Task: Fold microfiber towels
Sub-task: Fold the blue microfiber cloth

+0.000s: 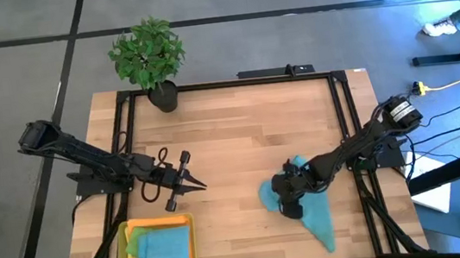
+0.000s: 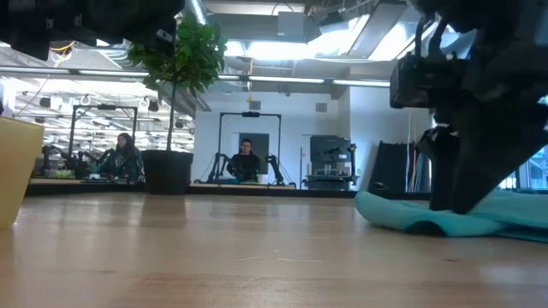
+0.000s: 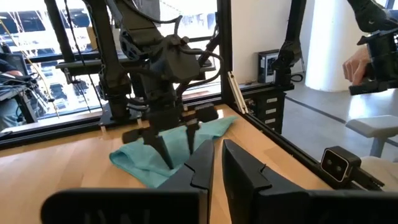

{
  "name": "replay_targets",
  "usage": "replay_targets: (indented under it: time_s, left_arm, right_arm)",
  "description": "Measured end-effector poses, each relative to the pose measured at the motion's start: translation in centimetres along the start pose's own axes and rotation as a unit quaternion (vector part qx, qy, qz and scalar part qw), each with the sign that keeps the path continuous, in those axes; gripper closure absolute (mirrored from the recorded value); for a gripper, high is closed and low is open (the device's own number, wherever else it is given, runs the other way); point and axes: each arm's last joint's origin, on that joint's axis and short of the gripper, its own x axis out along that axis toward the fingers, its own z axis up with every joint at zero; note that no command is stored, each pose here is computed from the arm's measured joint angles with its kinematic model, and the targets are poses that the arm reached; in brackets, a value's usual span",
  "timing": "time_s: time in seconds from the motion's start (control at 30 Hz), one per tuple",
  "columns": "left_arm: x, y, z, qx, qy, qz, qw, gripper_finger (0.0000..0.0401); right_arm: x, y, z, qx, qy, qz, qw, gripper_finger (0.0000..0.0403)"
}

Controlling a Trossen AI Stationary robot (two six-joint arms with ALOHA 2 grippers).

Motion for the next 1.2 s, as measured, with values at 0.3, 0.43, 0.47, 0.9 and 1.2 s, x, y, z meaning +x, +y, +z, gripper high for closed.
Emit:
replay_targets:
  time_s: [0.3, 0.43, 0.47, 0.9, 1.2]
  left_arm:
    - [0.0, 0.0, 0.0, 0.0, 0.001, 0.0, 1.0, 0.0392]
    - [0.0, 0.0, 0.0, 0.001, 0.001, 0.0, 1.0, 0.0391]
    - [0.0, 0.0, 0.0, 0.001, 0.001, 0.0, 1.0, 0.039]
    - [0.0, 0.6, 0.3, 0.022, -0.014, 0.025, 0.999, 0.0375]
    - [0.0, 1.0, 0.2, 0.023, -0.01, 0.035, 0.999, 0.0387]
  right_arm:
    - [-1.6, 0.9, 0.9, 0.02, 0.029, 0.009, 0.999, 0.0137]
    - [-2.8, 2.6, 1.6, 0.019, 0.029, 0.018, 0.999, 0.0138]
    - [-3.1, 3.1, 1.5, 0.018, 0.032, 0.02, 0.999, 0.0139]
    - [-2.2, 7.3, -2.5, 0.101, 0.104, -0.025, 0.989, 0.0142]
    - [0.0, 8.9, -2.7, 0.09, 0.164, -0.091, 0.978, 0.0142]
